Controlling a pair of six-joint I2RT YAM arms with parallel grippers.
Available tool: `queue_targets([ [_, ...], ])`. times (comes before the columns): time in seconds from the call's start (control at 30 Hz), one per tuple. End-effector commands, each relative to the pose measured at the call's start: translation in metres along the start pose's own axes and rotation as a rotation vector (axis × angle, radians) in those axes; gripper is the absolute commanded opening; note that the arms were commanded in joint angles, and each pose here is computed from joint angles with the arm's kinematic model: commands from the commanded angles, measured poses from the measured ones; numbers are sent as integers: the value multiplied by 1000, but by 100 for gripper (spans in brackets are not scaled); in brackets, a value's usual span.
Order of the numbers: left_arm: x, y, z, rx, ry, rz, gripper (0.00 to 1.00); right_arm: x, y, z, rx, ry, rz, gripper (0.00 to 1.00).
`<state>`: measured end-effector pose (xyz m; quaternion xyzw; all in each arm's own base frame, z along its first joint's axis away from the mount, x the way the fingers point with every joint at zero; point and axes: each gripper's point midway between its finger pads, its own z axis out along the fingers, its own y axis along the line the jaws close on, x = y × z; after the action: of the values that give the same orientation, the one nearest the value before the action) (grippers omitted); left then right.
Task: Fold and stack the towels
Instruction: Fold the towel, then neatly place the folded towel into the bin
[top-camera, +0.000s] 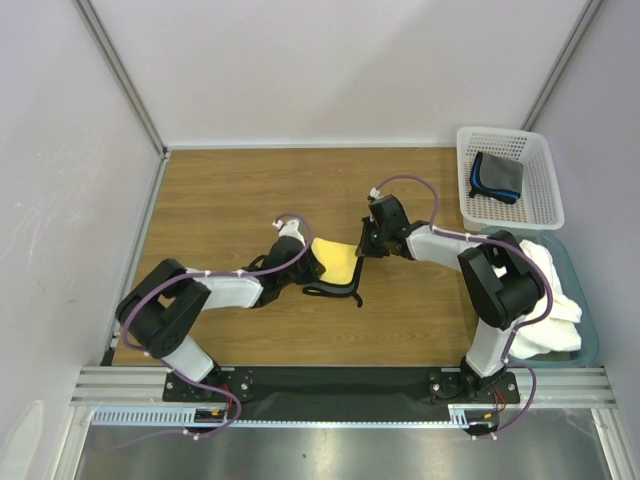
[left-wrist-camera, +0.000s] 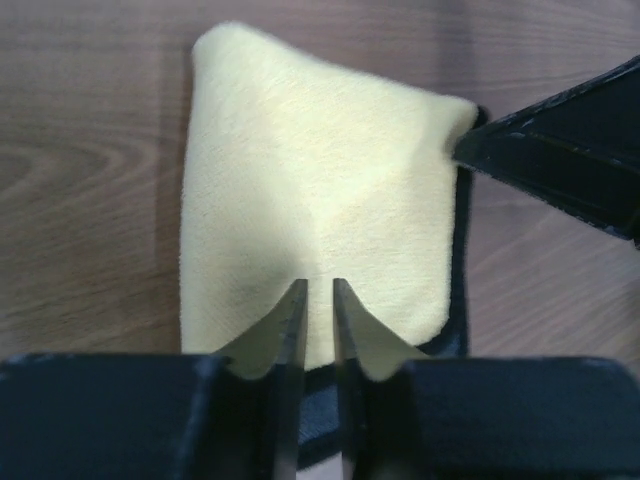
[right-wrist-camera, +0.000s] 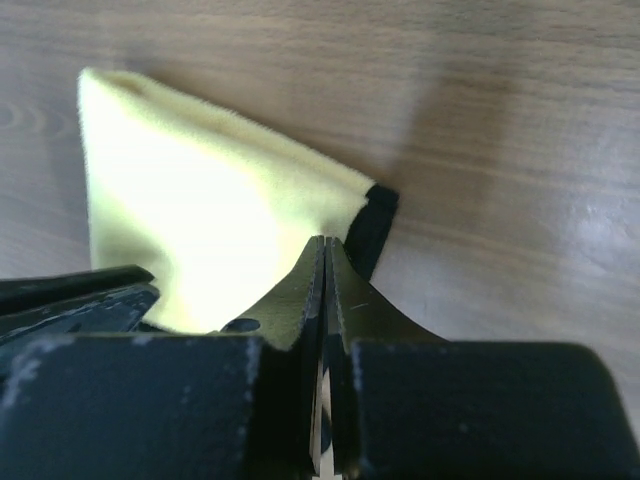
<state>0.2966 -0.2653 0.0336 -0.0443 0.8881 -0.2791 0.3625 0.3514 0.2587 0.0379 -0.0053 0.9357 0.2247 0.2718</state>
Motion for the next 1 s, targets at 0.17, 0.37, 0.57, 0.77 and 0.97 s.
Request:
queue_targets([
  [0.17, -73, -37, -53, 23, -143, 164, 54, -37, 25, -67, -40, -98, -27, 35],
  [0.37, -72, -17, -62, -70, -128, 184, 84, -2, 18, -70, -45, -58, 27, 81],
  [0.57, -55, -1, -60, -103, -82, 112, 82, 23, 23, -61, -42, -55, 65, 84],
  [0.77, -46, 20, -72, -129, -63, 34, 81, 28, 21, -45, -26, -88, 134, 80],
  [0.97, -44, 35, -89, -146, -73, 10, 91, 37, 11, -27, 16, -75, 154, 74],
])
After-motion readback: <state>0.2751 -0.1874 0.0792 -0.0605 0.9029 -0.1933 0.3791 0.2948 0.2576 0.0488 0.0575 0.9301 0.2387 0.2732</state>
